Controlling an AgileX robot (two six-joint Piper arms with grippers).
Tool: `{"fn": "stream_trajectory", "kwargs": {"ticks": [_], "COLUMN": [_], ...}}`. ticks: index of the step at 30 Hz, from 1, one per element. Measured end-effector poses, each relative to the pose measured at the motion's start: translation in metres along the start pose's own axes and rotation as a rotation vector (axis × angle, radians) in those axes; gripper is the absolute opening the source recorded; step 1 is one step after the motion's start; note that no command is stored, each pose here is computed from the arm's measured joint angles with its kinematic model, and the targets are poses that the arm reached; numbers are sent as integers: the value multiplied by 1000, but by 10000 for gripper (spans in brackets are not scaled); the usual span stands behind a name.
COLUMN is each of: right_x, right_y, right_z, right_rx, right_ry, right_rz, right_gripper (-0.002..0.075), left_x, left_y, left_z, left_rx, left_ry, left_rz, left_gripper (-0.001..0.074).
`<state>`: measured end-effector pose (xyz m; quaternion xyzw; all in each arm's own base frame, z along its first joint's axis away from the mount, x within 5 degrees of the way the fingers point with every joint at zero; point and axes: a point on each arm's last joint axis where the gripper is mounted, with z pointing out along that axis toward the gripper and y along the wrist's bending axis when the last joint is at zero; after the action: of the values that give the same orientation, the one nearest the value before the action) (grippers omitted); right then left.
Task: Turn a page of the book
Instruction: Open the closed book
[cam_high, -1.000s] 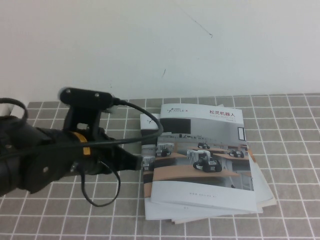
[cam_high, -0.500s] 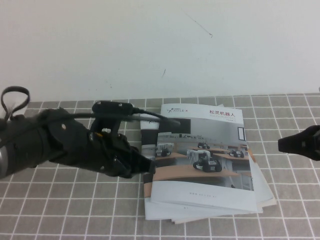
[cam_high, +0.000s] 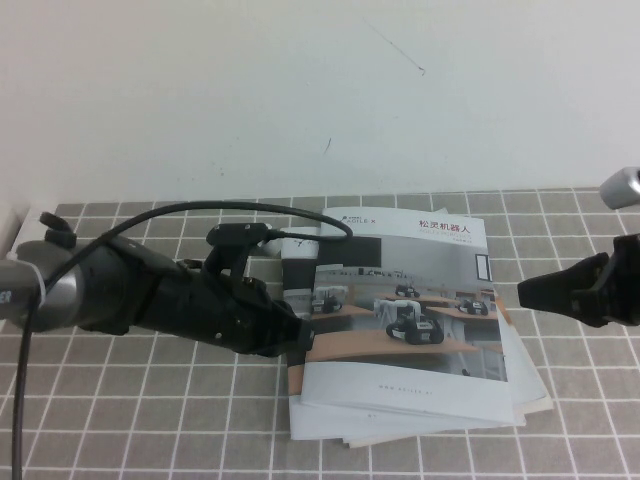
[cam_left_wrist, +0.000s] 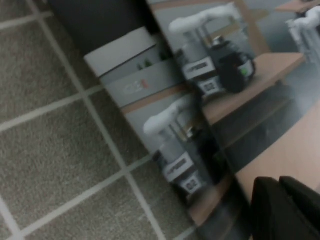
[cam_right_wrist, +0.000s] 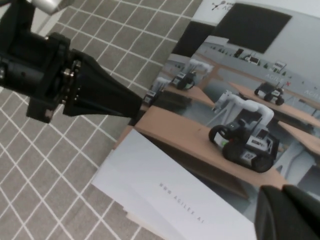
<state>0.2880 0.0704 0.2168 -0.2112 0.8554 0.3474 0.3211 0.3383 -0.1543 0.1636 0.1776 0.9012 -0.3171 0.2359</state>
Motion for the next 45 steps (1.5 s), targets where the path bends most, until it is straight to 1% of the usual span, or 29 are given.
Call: {"fn": "stream_trajectory", "kwargs": {"ticks": [3,5,9,11,13,14,16,23,30,32,38,42,45], "right_x": [0,-1,0,1,2,3,5,18,34,37,39,38,38], "right_y": [-1,-2,-7,-13,-17,-19,-24,-48,-63,-66,-73,-73,-72], "right_z": [3,4,7,12,17,20,26,54,74,77,80,80,81], "right_rx": [21,43,71,73,64,55,37,-1,-39,-38,17,18,-5], "right_ry": [4,-4,-9,-1,10,17,35,101,128,133,130,122,112], "right_rz": [-10,-10,9,30,45,57,73,153,252,262,260,256,260], "right_gripper": [10,39,148,237,300,324,350,367,369,370,370,371,371], "left_x": [5,8,10,10,9,9,10,10,9,9,10,10,10], "left_y": [7,11,15,16,16,16,16,17,17,17,17,17,17], "left_z": [10,14,20,22,22,22,22,22,22,22,23,23,23], "left_rx": [-10,-12,-13,-10,-8,-8,-6,-6,-6,-6,-7,-7,-7], "left_ry": [22,33,45,45,46,45,47,48,47,47,49,49,49], "left_rz": [-32,-54,-80,-95,-95,-95,-97,-108,-115,-122,-127,-127,-131], "left_gripper": [-4,-4,-4,-4,-4,-4,-4,-4,-4,-4,-4,-4,-4]}}
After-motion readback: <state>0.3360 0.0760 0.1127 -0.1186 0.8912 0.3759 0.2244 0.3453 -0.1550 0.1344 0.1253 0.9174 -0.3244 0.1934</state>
